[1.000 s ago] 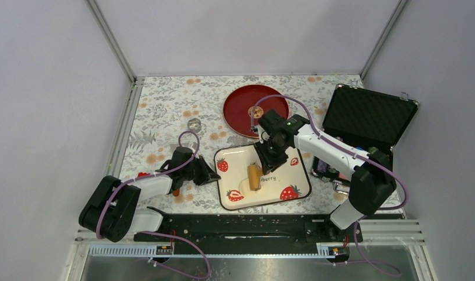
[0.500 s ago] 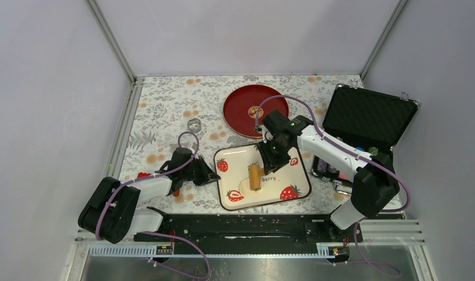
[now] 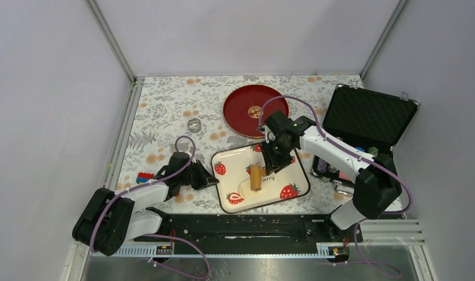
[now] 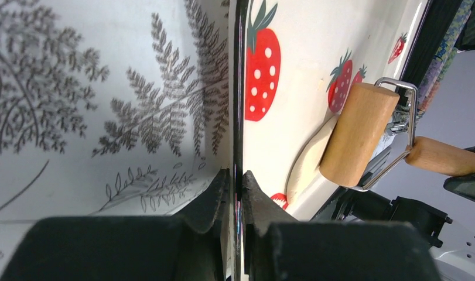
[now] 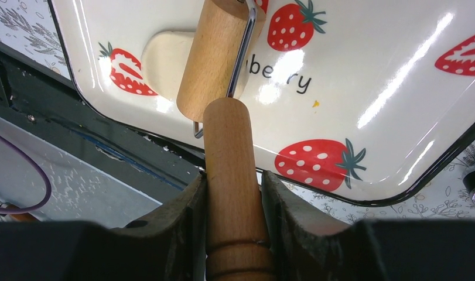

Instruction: Roll out the dumpling wrappers from the dough

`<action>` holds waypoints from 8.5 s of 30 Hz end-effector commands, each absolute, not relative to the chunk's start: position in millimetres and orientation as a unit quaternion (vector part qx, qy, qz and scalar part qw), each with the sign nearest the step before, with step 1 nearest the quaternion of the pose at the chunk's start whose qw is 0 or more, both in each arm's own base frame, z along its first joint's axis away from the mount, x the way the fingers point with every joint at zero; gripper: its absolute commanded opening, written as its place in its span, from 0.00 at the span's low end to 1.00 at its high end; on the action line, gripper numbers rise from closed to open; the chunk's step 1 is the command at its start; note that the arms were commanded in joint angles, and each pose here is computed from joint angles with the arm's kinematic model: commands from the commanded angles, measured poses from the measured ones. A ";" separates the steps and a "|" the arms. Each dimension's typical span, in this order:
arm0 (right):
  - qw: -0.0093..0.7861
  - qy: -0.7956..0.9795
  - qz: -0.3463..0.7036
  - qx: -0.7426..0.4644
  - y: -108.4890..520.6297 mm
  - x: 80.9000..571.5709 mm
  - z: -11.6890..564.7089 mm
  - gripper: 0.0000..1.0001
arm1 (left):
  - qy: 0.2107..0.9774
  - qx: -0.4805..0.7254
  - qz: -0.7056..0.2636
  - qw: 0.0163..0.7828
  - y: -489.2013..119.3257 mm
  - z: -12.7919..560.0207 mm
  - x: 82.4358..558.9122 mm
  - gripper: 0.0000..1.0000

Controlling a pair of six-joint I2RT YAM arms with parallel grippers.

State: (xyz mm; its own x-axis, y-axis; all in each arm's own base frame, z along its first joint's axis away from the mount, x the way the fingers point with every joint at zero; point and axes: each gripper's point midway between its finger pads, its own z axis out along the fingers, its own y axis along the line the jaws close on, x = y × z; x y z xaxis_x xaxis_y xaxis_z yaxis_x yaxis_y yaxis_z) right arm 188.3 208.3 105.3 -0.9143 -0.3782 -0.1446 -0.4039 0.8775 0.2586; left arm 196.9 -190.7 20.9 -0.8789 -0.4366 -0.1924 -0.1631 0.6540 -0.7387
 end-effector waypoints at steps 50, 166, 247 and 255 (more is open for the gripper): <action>0.032 0.979 -0.008 -0.203 142.3 196.9 126.3 0.00 | 0.874 -0.239 -0.330 0.264 -153.9 31.6 217.6 0.00; 0.152 0.966 0.196 0.069 281.7 166.4 165.3 0.00 | 0.876 -0.234 -0.335 0.258 -156.7 30.4 217.7 0.00; -0.037 0.986 0.066 0.149 235.1 79.6 8.7 0.00 | 0.872 -0.236 -0.340 0.263 -155.4 31.6 217.7 0.00; 0.011 0.993 0.090 0.081 268.5 114.7 36.5 0.00 | 0.871 -0.236 -0.341 0.263 -155.5 32.0 217.9 0.00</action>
State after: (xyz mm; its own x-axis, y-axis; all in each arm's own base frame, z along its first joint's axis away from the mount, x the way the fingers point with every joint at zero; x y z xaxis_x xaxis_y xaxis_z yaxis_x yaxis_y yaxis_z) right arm 138.9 339.4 86.4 -0.9712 0.2379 -0.0147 0.1904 0.8115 0.5524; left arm 204.0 -154.2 18.9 -0.7835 -0.5609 -0.2675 -0.2499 0.6785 -0.6908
